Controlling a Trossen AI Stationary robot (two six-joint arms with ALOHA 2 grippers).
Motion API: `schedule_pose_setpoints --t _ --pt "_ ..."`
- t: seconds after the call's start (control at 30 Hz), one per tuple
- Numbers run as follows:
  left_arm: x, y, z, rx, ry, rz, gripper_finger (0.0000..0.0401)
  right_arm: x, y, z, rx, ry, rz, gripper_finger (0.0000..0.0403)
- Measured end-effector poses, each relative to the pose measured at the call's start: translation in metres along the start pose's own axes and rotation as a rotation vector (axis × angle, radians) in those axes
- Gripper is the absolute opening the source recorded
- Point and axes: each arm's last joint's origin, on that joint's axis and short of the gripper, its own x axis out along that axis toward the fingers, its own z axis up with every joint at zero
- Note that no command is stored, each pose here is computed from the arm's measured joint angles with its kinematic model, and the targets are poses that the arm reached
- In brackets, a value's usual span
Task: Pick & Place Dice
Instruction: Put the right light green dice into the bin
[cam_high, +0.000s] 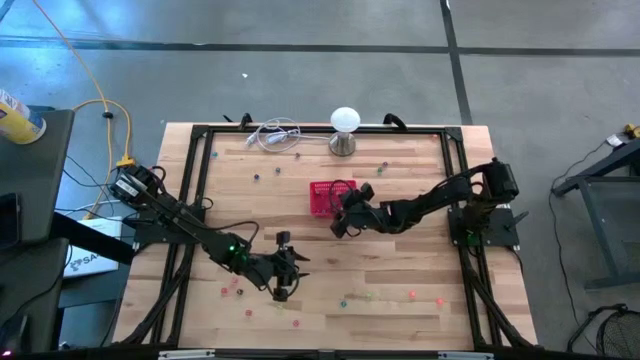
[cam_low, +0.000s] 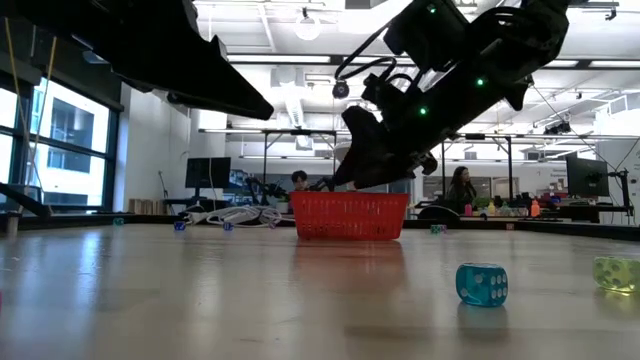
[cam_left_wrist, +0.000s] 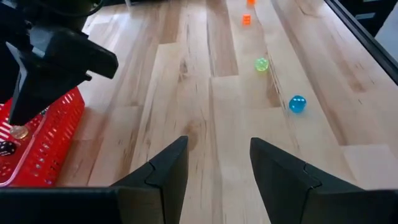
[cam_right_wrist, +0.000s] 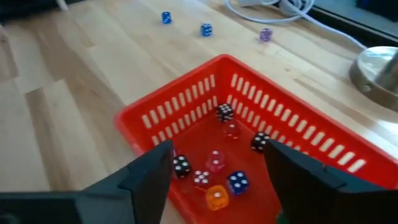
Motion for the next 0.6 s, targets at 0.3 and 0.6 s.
schedule_pose_setpoints --t 0.3,0.6 --pt "0.0 -0.001 0.0 0.002 0.007 -0.023 0.0165 -0.026 0.026 0.009 -0.18 -0.095 0.155 0.0241" --pt "-0.003 -0.007 -0.002 -0.045 0.014 -0.065 0.0165 -0.091 0.05 -0.006 -0.294 0.059 0.324 0.0204"
